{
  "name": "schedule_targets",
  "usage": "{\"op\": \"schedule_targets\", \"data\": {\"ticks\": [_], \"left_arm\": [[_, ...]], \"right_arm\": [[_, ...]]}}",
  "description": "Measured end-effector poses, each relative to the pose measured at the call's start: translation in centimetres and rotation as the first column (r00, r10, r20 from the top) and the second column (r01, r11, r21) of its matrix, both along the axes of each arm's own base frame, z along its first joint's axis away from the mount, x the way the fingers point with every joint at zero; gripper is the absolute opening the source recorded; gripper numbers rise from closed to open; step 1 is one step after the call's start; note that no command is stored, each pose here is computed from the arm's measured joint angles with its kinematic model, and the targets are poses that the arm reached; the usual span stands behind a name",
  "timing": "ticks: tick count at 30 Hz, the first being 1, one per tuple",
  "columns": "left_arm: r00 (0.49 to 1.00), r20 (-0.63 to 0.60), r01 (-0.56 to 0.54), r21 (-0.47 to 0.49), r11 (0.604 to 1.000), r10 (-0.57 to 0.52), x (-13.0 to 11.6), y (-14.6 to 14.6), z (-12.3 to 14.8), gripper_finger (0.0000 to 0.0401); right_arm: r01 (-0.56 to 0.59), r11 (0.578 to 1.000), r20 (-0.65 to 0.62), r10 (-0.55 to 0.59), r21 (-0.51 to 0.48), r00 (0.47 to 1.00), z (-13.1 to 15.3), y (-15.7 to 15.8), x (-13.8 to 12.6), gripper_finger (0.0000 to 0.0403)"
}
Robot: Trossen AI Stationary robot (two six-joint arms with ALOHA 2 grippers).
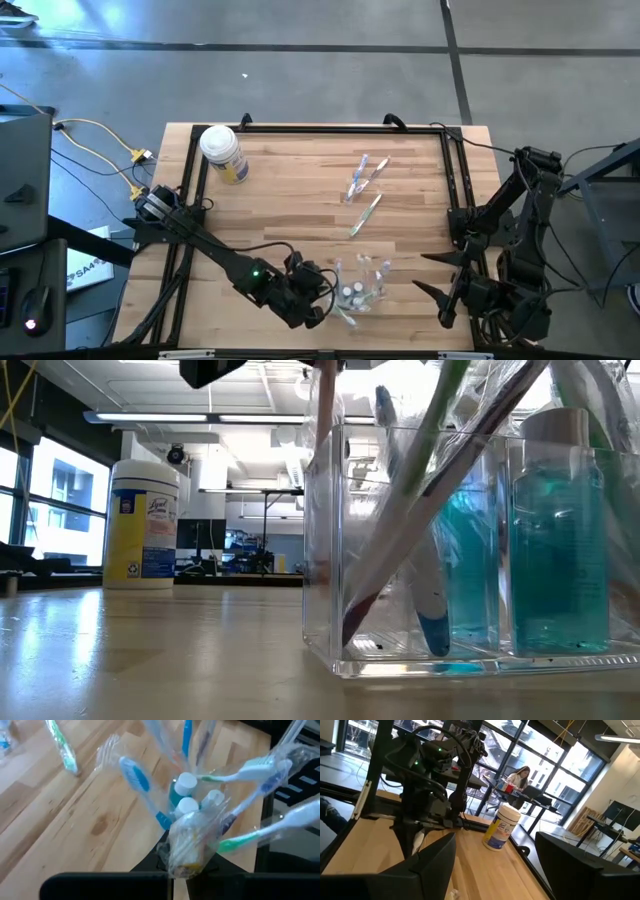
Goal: Pick & Place toothbrushing station
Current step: Put the orange toothbrush into the transparent bin, then put the green toothbrush into the transparent bin
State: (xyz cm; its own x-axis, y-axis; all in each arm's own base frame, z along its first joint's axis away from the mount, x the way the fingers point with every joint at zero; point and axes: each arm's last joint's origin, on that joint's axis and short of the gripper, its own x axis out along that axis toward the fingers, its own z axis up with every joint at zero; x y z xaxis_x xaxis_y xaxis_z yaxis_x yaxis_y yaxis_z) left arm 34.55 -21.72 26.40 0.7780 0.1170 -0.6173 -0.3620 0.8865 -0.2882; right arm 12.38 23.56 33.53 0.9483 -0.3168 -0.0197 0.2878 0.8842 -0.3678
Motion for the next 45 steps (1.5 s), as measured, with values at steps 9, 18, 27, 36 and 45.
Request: {"op": "schedule_targets", "data": {"ticks": [9, 18, 27, 36, 45], "left_arm": [[0.996, -0.077, 0.048, -0.039, 0.998, -0.051, 0.3, 1.0, -0.8, 0.0015], [0.985, -0.149, 0.09, -0.019, 0.996, -0.092, 0.3, 1.8, -1.1, 0.0023], [0.977, -0.178, 0.122, -0.006, 0.993, -0.121, 0.1, 1.7, -1.4, 0.006], [0.982, -0.144, 0.124, -0.025, 0.992, -0.126, 0.2, 1.6, -1.0, 0.0135], [0.987, -0.111, 0.113, -0.065, 0.991, -0.12, 0.0, 1.8, 0.0, 0.0183]], "right_arm": [[0.011, 1.0, -0.015, -0.011, -0.027, 1.0, -0.5, -0.3, 0.2, 0.0265], [0.048, 0.998, -0.021, -0.049, -0.039, 0.999, -0.8, -0.9, 1.0, 0.0265], [0.063, 0.997, -0.025, -0.064, -0.046, 0.998, -0.8, -1.2, 1.4, 0.0265], [0.061, 0.997, -0.026, -0.063, -0.046, 0.998, -0.8, -1.2, 1.4, 0.0265], [0.061, 0.997, -0.026, -0.063, -0.046, 0.998, -0.8, -1.2, 1.4, 0.0265]]}}
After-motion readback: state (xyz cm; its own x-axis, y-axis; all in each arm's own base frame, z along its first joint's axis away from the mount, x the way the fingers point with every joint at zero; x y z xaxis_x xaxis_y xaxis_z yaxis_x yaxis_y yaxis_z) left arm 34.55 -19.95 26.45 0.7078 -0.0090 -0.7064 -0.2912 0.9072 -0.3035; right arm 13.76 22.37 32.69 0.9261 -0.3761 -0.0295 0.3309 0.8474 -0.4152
